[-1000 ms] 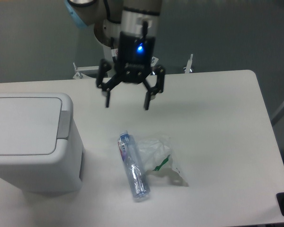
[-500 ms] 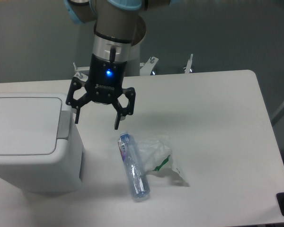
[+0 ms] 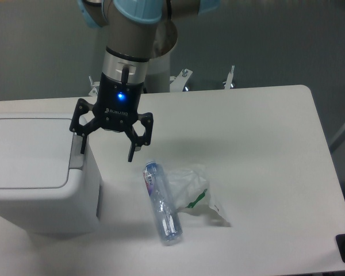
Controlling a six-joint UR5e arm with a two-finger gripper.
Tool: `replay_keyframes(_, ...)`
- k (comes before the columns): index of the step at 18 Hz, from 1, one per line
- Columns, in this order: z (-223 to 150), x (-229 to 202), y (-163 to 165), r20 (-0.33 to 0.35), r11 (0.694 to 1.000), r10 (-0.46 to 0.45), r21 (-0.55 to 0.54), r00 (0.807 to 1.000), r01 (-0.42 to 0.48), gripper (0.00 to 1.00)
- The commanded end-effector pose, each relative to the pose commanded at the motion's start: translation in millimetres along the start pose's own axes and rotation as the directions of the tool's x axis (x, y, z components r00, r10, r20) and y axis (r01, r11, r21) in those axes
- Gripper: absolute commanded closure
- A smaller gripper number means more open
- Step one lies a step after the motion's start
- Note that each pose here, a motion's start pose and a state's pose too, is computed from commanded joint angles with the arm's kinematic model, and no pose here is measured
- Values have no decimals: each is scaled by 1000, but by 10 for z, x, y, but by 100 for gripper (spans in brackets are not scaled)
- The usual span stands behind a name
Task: Open the trash can
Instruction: 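Push the lid edge with the gripper finger to flip the lid open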
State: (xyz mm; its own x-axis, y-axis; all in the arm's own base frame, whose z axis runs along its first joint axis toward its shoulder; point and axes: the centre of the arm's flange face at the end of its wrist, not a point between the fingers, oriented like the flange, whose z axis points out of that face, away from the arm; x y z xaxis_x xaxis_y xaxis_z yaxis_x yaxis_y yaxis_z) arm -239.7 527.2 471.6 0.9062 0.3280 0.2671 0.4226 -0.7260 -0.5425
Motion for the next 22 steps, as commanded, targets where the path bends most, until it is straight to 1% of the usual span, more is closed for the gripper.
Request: replay_keyframes(22,43,-13,10,2,1000,1,-8,1000,-1,0)
